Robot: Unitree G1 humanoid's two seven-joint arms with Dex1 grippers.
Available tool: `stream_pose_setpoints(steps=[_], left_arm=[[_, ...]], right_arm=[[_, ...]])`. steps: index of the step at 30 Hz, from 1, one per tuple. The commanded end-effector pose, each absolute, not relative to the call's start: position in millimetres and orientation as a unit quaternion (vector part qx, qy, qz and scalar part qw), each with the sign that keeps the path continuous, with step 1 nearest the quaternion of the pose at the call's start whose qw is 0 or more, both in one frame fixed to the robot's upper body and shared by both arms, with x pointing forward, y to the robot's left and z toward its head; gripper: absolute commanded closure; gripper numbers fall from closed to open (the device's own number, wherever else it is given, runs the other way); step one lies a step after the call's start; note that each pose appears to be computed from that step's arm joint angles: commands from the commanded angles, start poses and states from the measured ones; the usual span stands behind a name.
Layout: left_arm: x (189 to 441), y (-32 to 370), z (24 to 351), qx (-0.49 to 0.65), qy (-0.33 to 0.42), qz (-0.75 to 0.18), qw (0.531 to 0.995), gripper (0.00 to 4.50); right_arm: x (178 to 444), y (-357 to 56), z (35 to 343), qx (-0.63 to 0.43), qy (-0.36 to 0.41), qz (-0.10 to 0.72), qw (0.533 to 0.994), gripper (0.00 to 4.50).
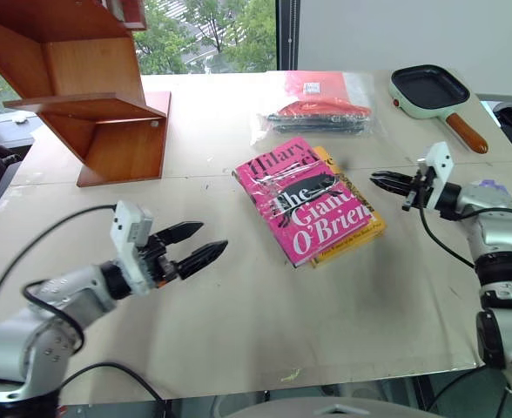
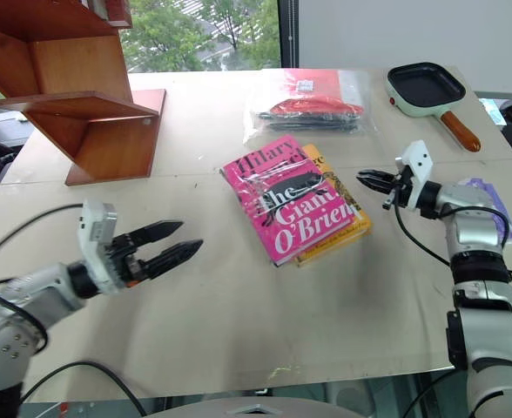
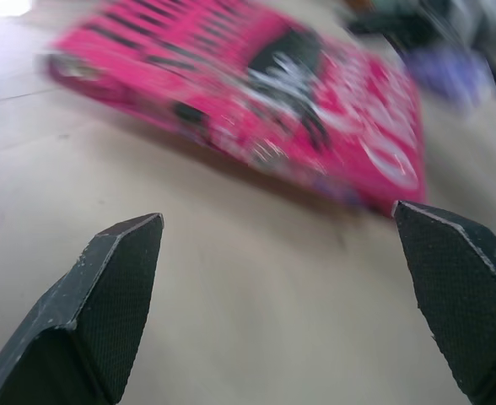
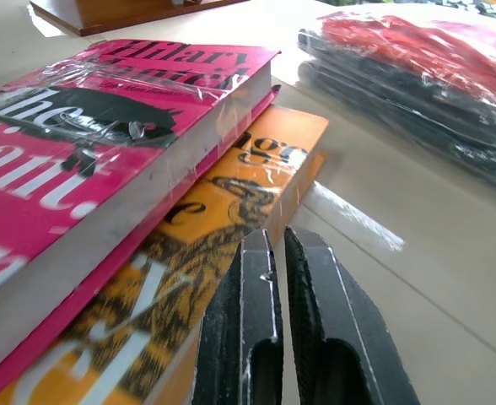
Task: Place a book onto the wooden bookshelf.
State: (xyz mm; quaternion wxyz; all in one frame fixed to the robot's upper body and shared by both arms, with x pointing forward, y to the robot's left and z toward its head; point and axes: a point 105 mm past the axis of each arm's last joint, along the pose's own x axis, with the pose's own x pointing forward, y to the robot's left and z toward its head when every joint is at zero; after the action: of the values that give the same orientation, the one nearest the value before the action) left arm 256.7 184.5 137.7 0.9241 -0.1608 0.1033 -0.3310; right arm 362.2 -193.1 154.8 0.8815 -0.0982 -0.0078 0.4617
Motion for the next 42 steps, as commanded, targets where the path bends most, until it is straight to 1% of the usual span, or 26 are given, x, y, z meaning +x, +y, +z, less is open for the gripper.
stream_pose_setpoints(steps=[1, 2, 3, 4, 5, 7, 8, 9, 11, 13, 20, 23, 30, 33, 37, 38, 39, 42], left_arm=[[270.5, 176.0, 133.1, -0.341, 0.105, -0.28, 0.891, 0.0], [271.5, 173.2, 132.0, -0.371, 0.109, -0.278, 0.879, 0.0], [272.3, 167.9, 125.4, -0.408, 0.129, -0.274, 0.862, 0.0], [272.5, 162.5, 117.2, -0.436, 0.152, -0.273, 0.844, 0.0], [274.7, 158.1, 110.3, -0.466, 0.17, -0.269, 0.825, 0.0], [285.5, 153.9, 107.0, -0.543, 0.172, -0.261, 0.78, 0.0], [290.7, 152.4, 105.0, -0.565, 0.175, -0.256, 0.765, 0.0], [293.9, 146.8, 101.5, -0.576, 0.187, -0.258, 0.753, 0.0], [301.0, 128.0, 96.7, -0.585, 0.214, -0.279, 0.731, 0.0], [311.2, 117.4, 94.2, -0.597, 0.226, -0.286, 0.715, 0.0], [339.4, 90.0, 88.3, -0.602, 0.265, -0.313, 0.685, 0.0], [345.8, 83.8, 83.8, -0.604, 0.284, -0.318, 0.674, 0.0], [350.2, 73.3, 82.7, -0.604, 0.31, -0.342, 0.65, 0.0], [347.1, 69.8, 81.7, -0.6, 0.326, -0.352, 0.64, 0.88], [338.0, 66.5, 78.7, -0.598, 0.35, -0.366, 0.621, 2.88], [336.9, 65.5, 77.1, -0.598, 0.354, -0.366, 0.619, 3.46], [336.7, 65.0, 75.8, -0.598, 0.356, -0.365, 0.618, 3.86], [337.8, 64.6, 75.6, -0.6, 0.355, -0.363, 0.618, 3.91]], right_arm=[[329.7, -197.8, 187.6, -0.079, -0.032, 0.498, 0.863, 3.65], [323.4, -197.8, 189.5, -0.073, -0.027, 0.503, 0.861, 3.27], [313.7, -198.7, 191.4, -0.064, -0.02, 0.513, 0.856, 2.7], [303.2, -198.7, 193.2, -0.057, -0.012, 0.522, 0.851, 2.33], [292.1, -198.0, 194.8, -0.052, -0.006, 0.532, 0.845, 1.7], [273.1, -195.2, 196.8, -0.053, 0.004, 0.546, 0.836, 0.81], [267.0, -193.5, 198.4, -0.057, 0.005, 0.549, 0.834, 0.34], [261.9, -192.9, 200.7, -0.062, 0.001, 0.549, 0.834, 0.04], [249.5, -195.8, 203.3, -0.064, 0.004, 0.544, 0.837, 0.04], [240.3, -200.0, 199.0, -0.074, 0.019, 0.533, 0.842, 0.04], [221.3, -212.6, 196.3, -0.085, 0.029, 0.487, 0.869, 0.04], [213.1, -214.4, 195.2, -0.072, 0.044, 0.478, 0.874, 0.04], [206.1, -220.7, 196.2, -0.076, 0.032, 0.436, 0.896, 0.04], [203.3, -220.4, 197.4, -0.074, 0.027, 0.429, 0.9, 0.0], [201.0, -218.8, 197.8, -0.073, 0.024, 0.425, 0.902, 0.0], [201.3, -218.7, 197.5, -0.073, 0.023, 0.424, 0.902, 0.0], [201.7, -218.3, 196.9, -0.073, 0.022, 0.424, 0.902, 0.0], [203.2, -216.1, 195.8, -0.071, 0.02, 0.426, 0.902, 0.0]])
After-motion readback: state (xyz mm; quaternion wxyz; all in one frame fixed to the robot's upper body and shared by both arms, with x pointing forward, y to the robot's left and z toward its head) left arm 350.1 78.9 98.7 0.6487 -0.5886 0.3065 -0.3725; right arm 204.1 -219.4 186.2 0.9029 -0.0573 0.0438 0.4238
